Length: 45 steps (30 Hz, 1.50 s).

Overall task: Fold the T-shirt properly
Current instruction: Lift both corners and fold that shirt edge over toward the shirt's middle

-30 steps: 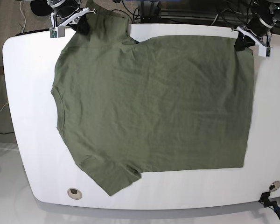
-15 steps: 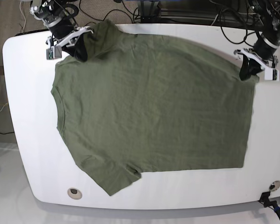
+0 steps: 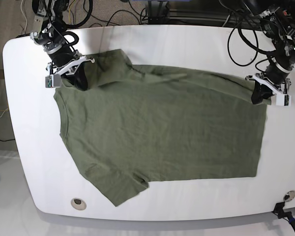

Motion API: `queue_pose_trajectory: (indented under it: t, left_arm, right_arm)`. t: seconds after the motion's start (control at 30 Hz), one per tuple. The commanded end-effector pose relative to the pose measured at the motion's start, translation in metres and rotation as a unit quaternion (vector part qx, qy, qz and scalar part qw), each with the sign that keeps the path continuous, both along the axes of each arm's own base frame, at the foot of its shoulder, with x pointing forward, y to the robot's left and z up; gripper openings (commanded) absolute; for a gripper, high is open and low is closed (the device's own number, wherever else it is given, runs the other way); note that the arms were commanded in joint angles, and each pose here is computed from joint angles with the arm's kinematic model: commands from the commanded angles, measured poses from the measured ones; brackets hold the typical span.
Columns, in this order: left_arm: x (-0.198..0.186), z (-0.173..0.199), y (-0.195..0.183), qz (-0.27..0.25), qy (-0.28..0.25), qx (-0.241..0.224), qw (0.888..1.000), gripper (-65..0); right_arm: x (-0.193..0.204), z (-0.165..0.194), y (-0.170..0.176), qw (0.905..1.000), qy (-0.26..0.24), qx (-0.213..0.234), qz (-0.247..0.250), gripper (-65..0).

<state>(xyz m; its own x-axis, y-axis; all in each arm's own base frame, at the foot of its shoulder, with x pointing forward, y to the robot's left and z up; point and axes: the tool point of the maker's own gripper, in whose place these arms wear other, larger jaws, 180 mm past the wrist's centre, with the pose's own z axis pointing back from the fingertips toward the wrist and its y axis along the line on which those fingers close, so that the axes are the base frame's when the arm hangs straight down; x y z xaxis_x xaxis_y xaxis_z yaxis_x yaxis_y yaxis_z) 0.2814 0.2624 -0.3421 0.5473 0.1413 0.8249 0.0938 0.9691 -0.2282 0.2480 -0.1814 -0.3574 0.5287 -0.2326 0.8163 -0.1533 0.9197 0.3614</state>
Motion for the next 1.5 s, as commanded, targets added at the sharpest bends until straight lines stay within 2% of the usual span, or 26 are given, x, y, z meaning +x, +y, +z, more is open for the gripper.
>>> queue_pose_trajectory:
  t: [0.0,0.23,0.57,0.73,0.9,1.07,1.27,1.37,1.47]
  left_arm:
    - [0.011,0.01,0.001,-0.003,-0.021,0.002,1.0,-65.0]
    - [0.038,0.006,-0.011,-0.024,-0.016,0.008,1.0,-65.0]
    - [0.054,0.018,-0.01,-0.023,-0.032,0.019,0.999,-65.0]
    - [0.063,0.016,-0.01,-0.021,-0.032,0.006,0.999,-65.0]
    - [0.076,0.011,-0.009,-0.017,-0.027,-0.015,0.999,-65.0]
    - [0.087,0.017,-0.005,-0.015,-0.028,0.006,0.999,-65.0]
    - [0.097,0.024,0.001,-0.012,-0.029,0.031,0.999,-65.0]
    - [0.101,0.021,0.003,-0.01,-0.021,0.038,0.999,-65.0]
    - [0.111,0.02,0.0,-0.01,-0.033,0.025,0.999,-65.0]
  right_arm:
    - [0.012,0.008,-0.011,0.9998,-0.021,-0.003,-0.004,-65.0]
    - [0.045,0.012,-0.028,0.9992,-0.036,-0.008,-0.013,-65.0]
    - [0.079,0.015,-0.048,0.9985,-0.046,-0.008,-0.027,-65.0]
    - [0.091,0.026,-0.046,0.9977,-0.063,-0.008,-0.024,-65.0]
    - [0.097,0.026,-0.029,0.9981,-0.061,-0.012,0.006,-65.0]
    - [0.107,0.018,-0.036,0.9987,-0.051,-0.004,-0.005,-65.0]
    - [0.124,0.005,-0.048,0.9978,-0.031,-0.058,-0.006,-65.0]
    - [0.126,0.006,-0.048,0.9974,-0.033,-0.063,-0.006,-65.0]
    - [0.128,0.005,-0.048,0.9976,-0.032,-0.062,-0.007,-65.0]
